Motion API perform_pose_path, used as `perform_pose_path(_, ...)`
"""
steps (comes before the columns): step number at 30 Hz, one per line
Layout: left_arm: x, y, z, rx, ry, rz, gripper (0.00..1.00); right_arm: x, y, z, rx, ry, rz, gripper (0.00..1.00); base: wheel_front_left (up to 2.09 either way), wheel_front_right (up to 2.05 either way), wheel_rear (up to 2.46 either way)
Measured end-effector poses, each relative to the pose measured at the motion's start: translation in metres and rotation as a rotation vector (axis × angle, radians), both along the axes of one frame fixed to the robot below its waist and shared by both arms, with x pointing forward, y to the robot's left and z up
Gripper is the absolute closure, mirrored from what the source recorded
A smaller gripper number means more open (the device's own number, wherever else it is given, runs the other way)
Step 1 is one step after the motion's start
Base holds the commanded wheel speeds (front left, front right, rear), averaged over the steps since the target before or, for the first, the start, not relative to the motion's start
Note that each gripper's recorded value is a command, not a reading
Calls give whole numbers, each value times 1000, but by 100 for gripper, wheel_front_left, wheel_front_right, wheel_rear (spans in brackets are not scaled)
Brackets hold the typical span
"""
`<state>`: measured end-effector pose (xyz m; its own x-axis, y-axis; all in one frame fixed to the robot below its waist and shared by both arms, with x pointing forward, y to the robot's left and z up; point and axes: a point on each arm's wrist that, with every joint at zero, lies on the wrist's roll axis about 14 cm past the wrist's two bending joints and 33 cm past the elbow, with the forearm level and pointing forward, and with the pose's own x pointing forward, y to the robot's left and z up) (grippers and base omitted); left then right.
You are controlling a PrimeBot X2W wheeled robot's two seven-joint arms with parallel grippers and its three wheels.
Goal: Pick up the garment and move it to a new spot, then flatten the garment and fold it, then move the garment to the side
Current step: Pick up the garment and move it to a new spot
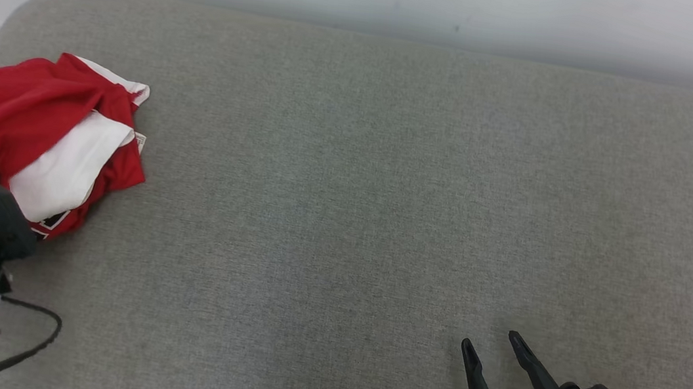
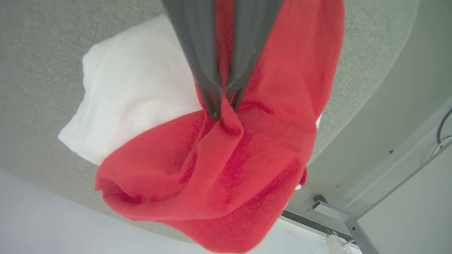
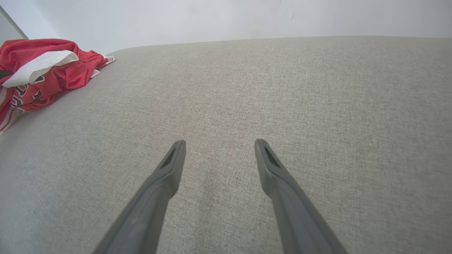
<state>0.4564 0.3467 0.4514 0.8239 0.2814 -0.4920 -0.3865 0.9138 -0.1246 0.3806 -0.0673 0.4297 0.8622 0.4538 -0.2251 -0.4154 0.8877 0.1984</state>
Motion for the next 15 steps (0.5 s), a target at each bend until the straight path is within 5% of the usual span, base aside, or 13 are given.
perform_pose_path(7, 3, 16, 57, 68, -114, -50, 100, -1, 15, 10, 47, -24, 14, 0, 0, 0, 0)
perform_pose_path(15, 3, 32, 172, 268, -377, -88, 100, -3, 29, 21, 116, -57, 8, 0, 0, 0, 0)
